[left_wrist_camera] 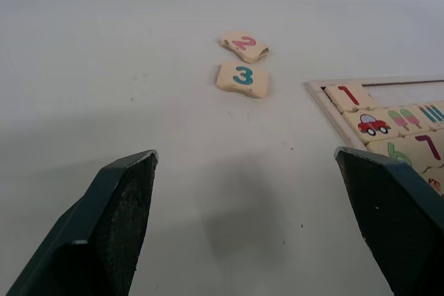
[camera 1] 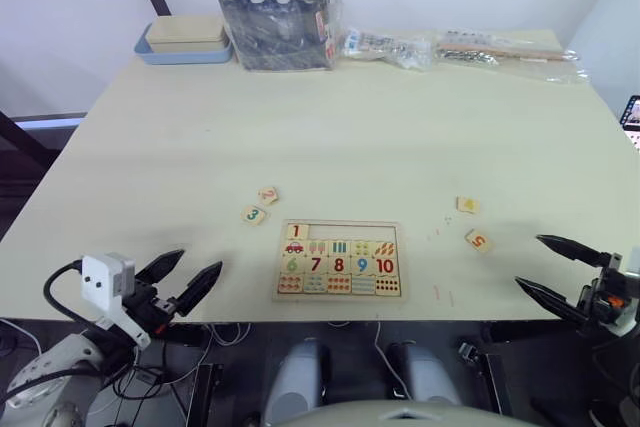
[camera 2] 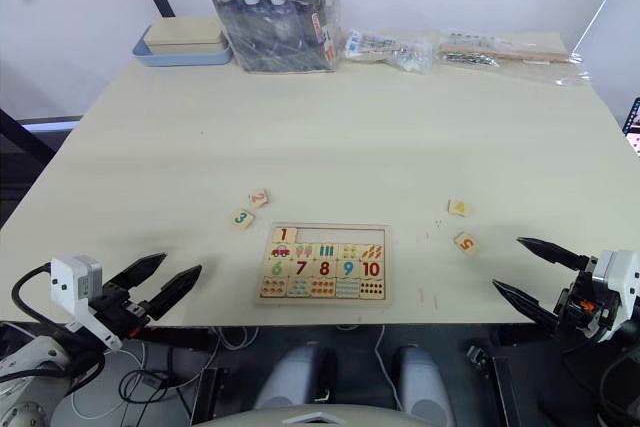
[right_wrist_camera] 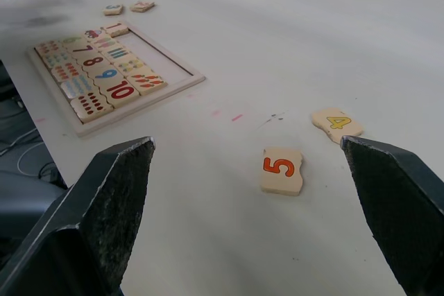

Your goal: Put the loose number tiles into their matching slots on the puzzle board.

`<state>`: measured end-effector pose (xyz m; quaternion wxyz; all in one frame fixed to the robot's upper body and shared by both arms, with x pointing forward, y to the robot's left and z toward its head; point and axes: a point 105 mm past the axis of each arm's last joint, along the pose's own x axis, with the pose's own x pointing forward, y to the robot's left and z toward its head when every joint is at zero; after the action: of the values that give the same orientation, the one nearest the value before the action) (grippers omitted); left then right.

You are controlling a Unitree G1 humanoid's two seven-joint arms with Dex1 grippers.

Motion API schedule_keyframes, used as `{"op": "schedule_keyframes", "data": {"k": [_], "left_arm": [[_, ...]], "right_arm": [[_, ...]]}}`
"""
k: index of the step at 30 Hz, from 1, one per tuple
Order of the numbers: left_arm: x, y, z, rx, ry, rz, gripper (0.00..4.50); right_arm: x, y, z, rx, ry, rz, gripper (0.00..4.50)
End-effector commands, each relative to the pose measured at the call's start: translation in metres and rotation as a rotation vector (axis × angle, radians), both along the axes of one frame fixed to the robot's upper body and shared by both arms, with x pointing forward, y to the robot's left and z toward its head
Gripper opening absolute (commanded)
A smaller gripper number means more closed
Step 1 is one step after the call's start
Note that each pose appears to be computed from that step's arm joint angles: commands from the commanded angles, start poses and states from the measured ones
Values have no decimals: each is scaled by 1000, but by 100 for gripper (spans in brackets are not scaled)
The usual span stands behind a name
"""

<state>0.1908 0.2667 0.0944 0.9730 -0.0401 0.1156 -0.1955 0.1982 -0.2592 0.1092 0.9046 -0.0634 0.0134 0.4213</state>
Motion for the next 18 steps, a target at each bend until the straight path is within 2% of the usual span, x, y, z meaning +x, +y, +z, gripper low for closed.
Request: {"op": "schedule_keyframes", "data": {"k": [1,18], "left_arm": [[0,-1,7,10,-32,-17,442],[8,-17,27,55,-28,-87,442]], "right_arm": [[-1,-6,10,-26,-40,-7,450],[-1,11,13,-3,-38,50,450]]}}
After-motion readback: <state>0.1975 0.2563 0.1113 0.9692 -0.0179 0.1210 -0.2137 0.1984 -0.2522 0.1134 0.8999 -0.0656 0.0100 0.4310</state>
